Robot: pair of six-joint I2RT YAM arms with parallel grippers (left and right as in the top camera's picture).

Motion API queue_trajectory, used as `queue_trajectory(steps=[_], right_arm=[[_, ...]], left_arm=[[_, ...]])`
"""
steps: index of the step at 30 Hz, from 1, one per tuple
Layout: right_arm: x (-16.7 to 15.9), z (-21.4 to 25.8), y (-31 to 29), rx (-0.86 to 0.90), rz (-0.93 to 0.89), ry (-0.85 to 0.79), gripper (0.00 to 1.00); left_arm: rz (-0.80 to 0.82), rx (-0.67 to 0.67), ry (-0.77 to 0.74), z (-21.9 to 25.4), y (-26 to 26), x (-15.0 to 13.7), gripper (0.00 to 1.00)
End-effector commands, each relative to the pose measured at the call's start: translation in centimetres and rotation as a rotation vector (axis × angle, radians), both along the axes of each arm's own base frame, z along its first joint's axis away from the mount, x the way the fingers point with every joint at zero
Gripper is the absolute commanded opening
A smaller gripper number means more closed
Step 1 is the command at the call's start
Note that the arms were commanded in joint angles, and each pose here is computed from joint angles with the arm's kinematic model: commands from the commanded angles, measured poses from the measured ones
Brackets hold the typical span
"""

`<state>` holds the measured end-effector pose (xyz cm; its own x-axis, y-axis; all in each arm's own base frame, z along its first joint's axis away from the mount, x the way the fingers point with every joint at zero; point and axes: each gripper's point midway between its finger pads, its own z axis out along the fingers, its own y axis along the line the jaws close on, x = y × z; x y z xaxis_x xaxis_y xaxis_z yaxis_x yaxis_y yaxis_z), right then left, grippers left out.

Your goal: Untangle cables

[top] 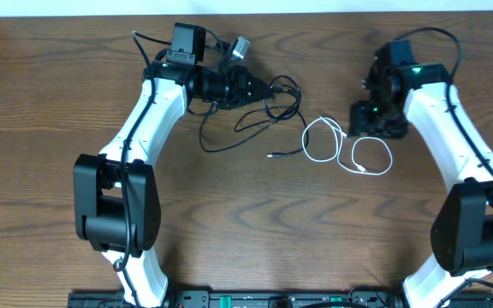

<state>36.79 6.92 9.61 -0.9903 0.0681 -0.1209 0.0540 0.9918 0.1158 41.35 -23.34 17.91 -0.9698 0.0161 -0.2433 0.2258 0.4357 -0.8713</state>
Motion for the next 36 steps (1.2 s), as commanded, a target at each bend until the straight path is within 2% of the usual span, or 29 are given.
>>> queue_trajectory(steps=[1,8,13,16,24,33,35,36], right_arm=[[0.4,-0.1,1.4,-0.017,0.018,-0.030,0.65],[2.3,-1.2,4.5,-0.007,0.186,-0.160,0.66],[2.5,-3.0,7.2,0.087,0.489,-0.264,0.63],[2.5,-4.2,7.5,0.086,0.574,-0.307,0.61],[4.1,-5.7,7.4,0.068,0.599,-0.439,0.50],[4.9,-8.2,6.4,0.068,0.557,-0.422,0.42],[5.2,-8.1,6.3,0.072,0.536,-0.429,0.37],[5.3,-8.0,6.2,0.077,0.515,-0.431,0.29]], left_arm=[[-0.012,-0.004,-0.026,0.3,0.0,0.0,0.07],[-0.012,-0.004,-0.025,0.3,0.0,0.0,0.07],[-0.012,-0.004,-0.026,0.4,0.0,0.0,0.07],[-0.012,-0.004,-0.026,0.4,0.0,0.0,0.07],[-0.012,-0.004,-0.023,0.3,0.0,0.0,0.07],[-0.012,0.001,0.001,0.1,0.0,-0.4,0.08],[-0.012,0.001,0.001,0.1,0.0,-0.4,0.07],[-0.012,0.001,0.001,0.1,0.0,-0.4,0.08]])
